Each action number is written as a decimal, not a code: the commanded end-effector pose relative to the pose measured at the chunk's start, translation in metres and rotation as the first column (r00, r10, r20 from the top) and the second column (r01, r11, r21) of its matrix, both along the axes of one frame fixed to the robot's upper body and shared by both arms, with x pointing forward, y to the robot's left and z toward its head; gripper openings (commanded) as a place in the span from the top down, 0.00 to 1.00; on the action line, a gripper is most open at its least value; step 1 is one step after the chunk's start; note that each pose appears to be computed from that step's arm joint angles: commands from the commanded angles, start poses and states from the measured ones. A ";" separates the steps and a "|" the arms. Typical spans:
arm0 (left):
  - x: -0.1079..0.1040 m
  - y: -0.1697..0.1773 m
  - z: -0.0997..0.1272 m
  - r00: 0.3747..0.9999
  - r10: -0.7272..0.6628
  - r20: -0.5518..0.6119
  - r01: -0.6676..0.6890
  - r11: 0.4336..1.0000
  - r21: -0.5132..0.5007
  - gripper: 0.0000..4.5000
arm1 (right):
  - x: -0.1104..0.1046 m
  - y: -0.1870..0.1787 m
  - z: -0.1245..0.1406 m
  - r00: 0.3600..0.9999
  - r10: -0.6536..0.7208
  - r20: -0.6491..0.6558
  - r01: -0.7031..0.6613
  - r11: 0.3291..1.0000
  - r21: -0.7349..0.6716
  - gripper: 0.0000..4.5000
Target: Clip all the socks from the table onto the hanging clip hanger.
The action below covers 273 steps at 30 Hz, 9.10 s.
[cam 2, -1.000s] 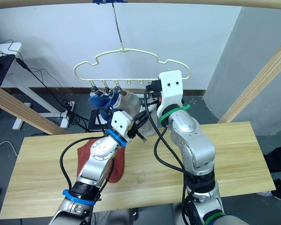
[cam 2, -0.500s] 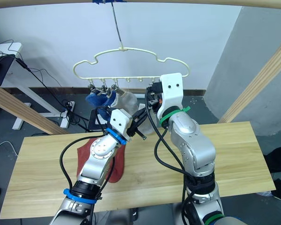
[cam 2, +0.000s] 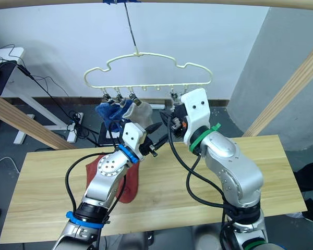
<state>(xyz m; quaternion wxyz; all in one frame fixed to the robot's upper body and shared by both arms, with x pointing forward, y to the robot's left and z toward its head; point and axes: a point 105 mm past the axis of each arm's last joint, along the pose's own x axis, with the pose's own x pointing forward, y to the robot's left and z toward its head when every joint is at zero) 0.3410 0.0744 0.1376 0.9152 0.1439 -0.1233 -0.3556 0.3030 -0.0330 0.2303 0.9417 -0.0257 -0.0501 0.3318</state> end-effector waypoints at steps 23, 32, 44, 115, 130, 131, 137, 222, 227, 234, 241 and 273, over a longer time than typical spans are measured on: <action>-0.063 0.028 0.070 0.941 -0.338 -0.036 0.337 0.941 -0.029 0.05 | 0.001 -0.030 0.002 0.967 -0.179 0.184 0.188 0.982 -0.035 0.47; -0.059 0.028 0.082 0.942 -0.335 -0.006 0.335 0.942 -0.002 0.05 | 0.008 -0.029 0.002 0.958 -0.217 0.187 0.223 0.975 -0.014 0.47; -0.058 0.020 0.086 0.939 -0.344 0.013 0.344 0.939 0.012 0.05 | 0.026 -0.030 0.007 0.940 -0.282 0.194 0.286 0.958 0.006 0.47; -0.062 0.015 0.073 0.930 -0.369 -0.014 0.369 0.929 0.034 0.05 | 0.014 -0.032 -0.014 0.940 -0.341 0.026 0.341 0.940 0.021 0.47; -0.062 0.015 0.073 0.929 -0.371 -0.019 0.371 0.928 0.040 0.05 | 0.015 -0.029 -0.010 0.943 -0.332 0.026 0.331 0.943 0.035 0.67; -0.062 0.015 0.073 0.928 -0.371 -0.019 0.372 0.927 0.041 0.05 | 0.016 -0.028 -0.009 0.944 -0.330 0.027 0.328 0.944 0.040 0.67; -0.062 0.015 0.074 0.927 -0.374 -0.016 0.374 0.926 0.041 0.05 | 0.022 -0.021 0.001 0.948 -0.313 0.051 0.310 0.949 0.058 0.67; -0.063 0.010 0.072 0.915 -0.402 -0.031 0.403 0.914 0.046 0.05 | 0.030 -0.020 0.027 0.924 -0.381 -0.033 0.373 0.876 0.305 0.67; -0.063 0.009 0.072 0.914 -0.405 -0.032 0.406 0.913 0.045 0.05 | 0.028 -0.019 0.031 0.927 -0.373 -0.032 0.362 0.869 0.337 0.67; -0.063 0.009 0.071 0.914 -0.404 -0.035 0.406 0.913 0.045 0.05 | 0.028 -0.020 0.033 0.928 -0.370 -0.034 0.358 0.865 0.351 0.67; -0.063 0.010 0.070 0.915 -0.402 -0.040 0.403 0.914 0.048 0.05 | 0.028 -0.018 0.031 0.930 -0.363 -0.049 0.356 0.866 0.351 0.67; -0.063 0.011 0.070 0.918 -0.396 -0.040 0.397 0.916 0.052 0.05 | 0.029 -0.017 0.028 0.919 -0.382 -0.102 0.391 0.846 0.363 0.67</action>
